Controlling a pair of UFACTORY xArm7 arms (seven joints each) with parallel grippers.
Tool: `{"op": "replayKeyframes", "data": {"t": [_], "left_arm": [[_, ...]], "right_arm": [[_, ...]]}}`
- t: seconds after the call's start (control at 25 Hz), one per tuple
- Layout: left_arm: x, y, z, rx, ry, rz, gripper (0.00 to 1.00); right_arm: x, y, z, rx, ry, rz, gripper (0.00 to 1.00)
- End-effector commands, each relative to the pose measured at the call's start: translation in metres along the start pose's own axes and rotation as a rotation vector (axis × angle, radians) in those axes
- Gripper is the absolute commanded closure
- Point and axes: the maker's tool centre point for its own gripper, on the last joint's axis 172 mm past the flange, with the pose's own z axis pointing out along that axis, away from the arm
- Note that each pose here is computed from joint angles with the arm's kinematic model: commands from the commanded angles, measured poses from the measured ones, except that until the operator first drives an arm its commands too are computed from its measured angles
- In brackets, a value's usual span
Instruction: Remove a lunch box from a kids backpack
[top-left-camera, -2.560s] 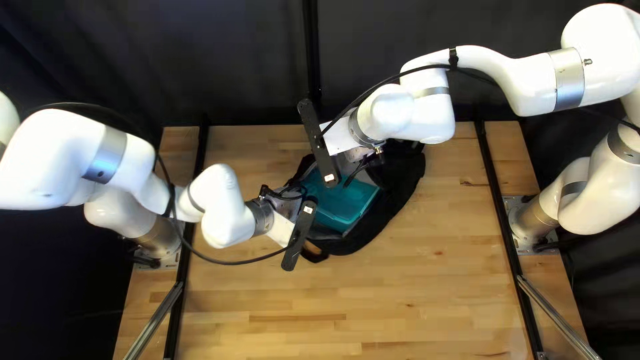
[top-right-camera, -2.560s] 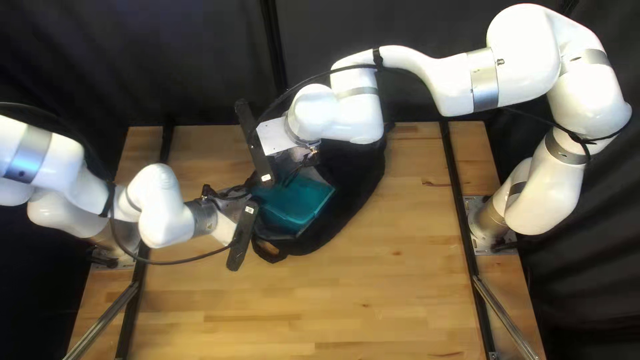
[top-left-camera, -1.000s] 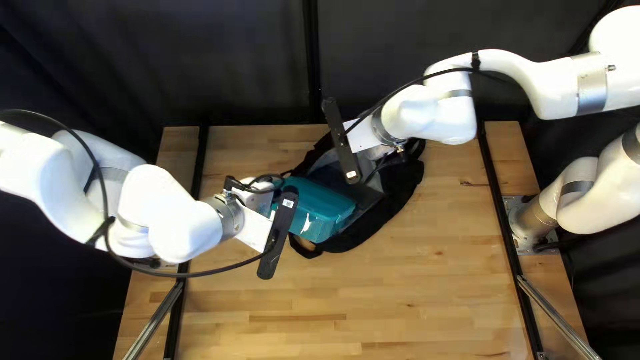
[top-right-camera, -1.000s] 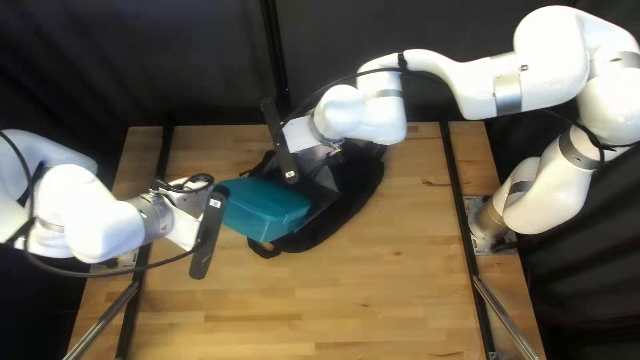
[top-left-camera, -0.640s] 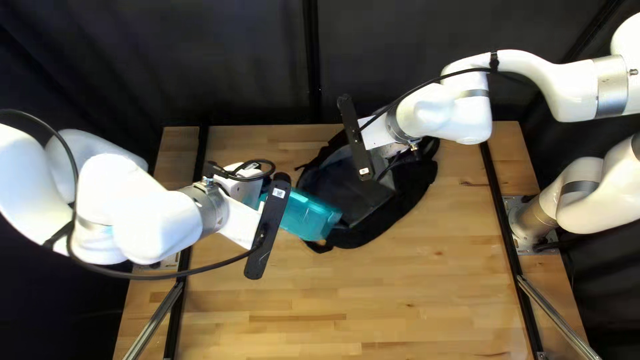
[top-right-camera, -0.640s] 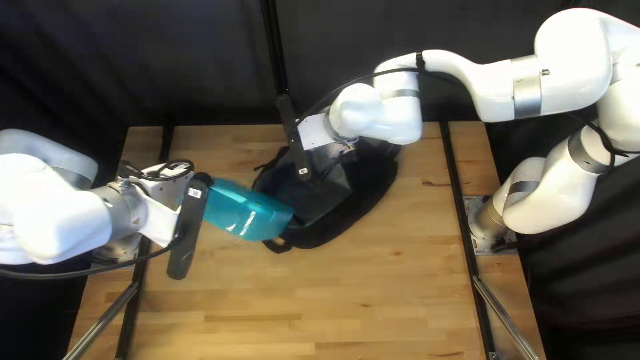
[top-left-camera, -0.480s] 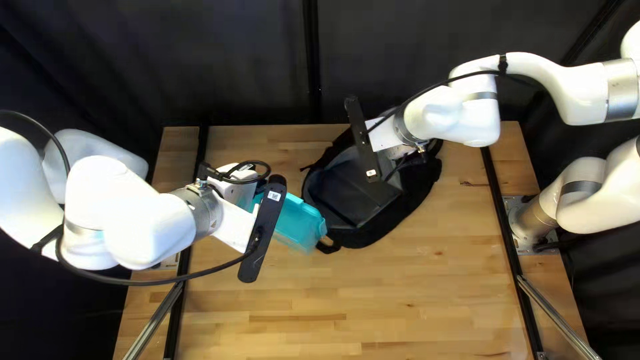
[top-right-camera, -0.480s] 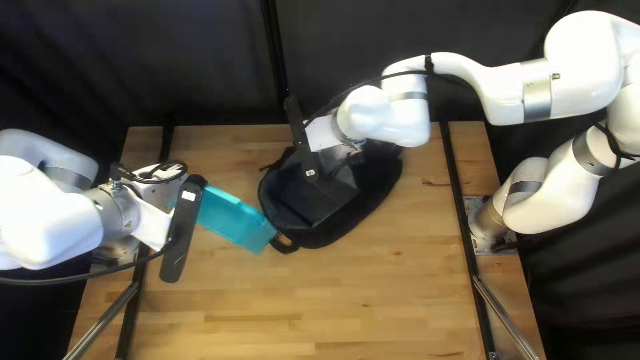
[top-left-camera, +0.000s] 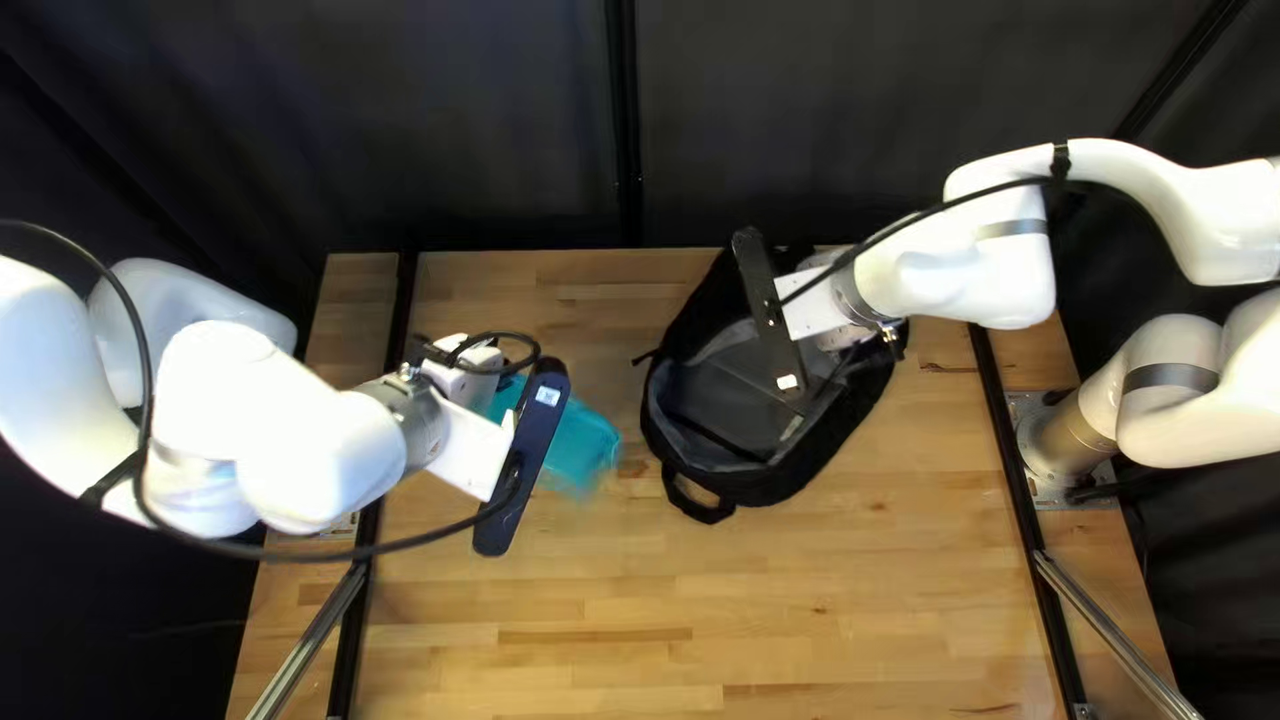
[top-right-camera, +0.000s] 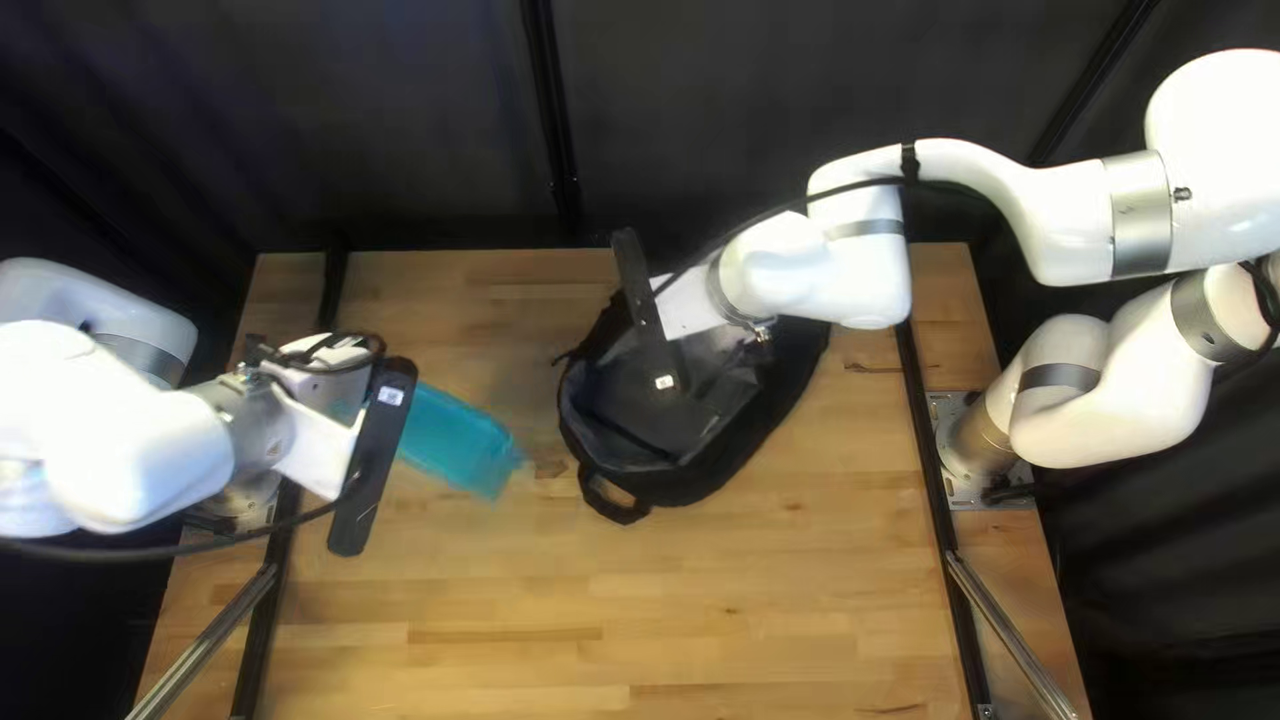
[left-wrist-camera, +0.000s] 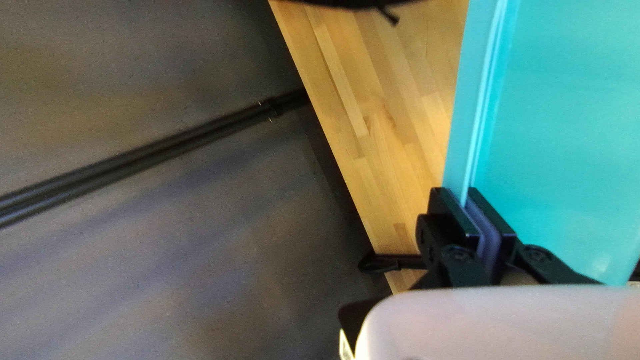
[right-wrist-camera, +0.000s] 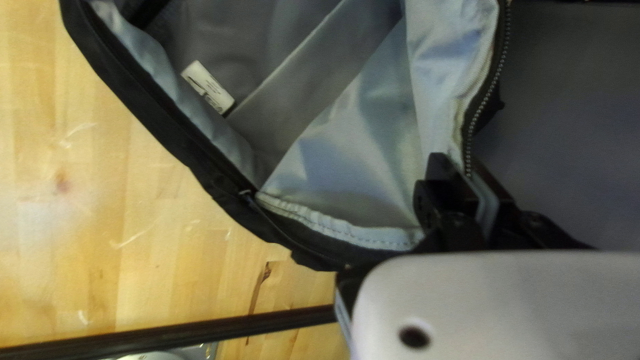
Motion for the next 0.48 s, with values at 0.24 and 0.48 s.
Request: {"op": "replayKeyframes", "data": {"t": [0.24,0.48], "left_arm": [[-0.035,-0.023,0.047,-0.037,-0.072,-0.004,1.0],[-0.062,-0.057,0.084,-0.029,-0.079,-0.019,1.0]], "right_arm": [[0.003,-0.01,-0.012,0.006,0.012,-0.069,0.0],[0.008,-0.016,-0.019,-0.005,0.024,-0.112,0.0]]}}
